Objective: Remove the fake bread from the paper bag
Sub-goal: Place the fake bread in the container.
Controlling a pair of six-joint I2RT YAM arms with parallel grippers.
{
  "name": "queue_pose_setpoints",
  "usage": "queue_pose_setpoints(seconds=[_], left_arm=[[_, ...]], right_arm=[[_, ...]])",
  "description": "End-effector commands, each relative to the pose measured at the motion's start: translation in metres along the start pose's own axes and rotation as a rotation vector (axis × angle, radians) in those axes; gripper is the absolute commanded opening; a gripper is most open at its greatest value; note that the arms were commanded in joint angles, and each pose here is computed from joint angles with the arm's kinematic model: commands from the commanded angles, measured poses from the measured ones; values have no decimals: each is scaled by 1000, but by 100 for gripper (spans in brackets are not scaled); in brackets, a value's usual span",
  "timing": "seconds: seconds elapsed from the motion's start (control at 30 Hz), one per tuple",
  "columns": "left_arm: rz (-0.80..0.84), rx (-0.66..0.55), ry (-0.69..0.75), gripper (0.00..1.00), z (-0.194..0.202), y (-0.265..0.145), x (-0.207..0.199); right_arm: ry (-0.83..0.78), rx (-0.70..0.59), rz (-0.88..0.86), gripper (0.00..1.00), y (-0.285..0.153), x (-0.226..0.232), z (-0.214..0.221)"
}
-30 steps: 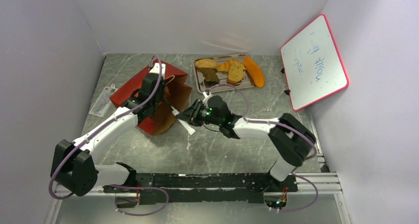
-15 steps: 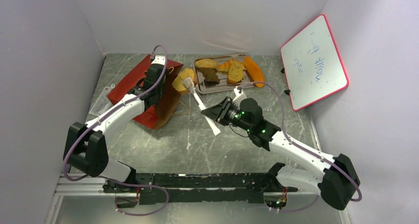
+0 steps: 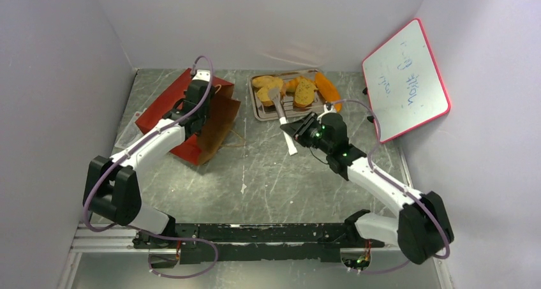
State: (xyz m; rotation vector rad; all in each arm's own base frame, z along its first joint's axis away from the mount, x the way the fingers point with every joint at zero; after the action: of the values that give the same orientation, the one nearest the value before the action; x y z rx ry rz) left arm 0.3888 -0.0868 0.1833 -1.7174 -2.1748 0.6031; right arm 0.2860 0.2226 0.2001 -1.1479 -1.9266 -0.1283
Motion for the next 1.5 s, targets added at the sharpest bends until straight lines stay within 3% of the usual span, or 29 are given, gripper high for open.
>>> queue_pose_setpoints(seconds=[0.0, 0.4, 0.7, 1.03, 1.47], left_arm=[[34, -22, -16, 7, -15, -13, 1], [74, -37, -37, 7, -20, -25, 2], [104, -50, -50, 7, -25, -34, 1], [109, -60, -57, 7, -28, -38, 2], [108, -68, -57, 7, -31, -40, 3]], right_arm=[[-3, -106, -55, 9, 18, 6, -42], [42, -167, -12, 11, 79, -31, -86], [85, -143, 67, 23, 104, -72, -80], [147, -103, 93, 38, 104, -96, -65], [204, -87, 93, 41, 90, -105, -54]])
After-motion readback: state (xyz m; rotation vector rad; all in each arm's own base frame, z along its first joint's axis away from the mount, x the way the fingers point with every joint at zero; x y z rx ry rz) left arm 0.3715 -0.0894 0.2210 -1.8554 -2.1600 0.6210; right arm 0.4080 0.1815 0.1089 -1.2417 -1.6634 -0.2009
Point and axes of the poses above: each gripper's point midway between its finger pads, its own y axis out along the fingers, its own x axis along the line the jaws close on, z = x × y, the point moved 2 cm from there along -y, back along the fingers, and after that the axes turned 14 degrees about -y, right-handed, at the moved point
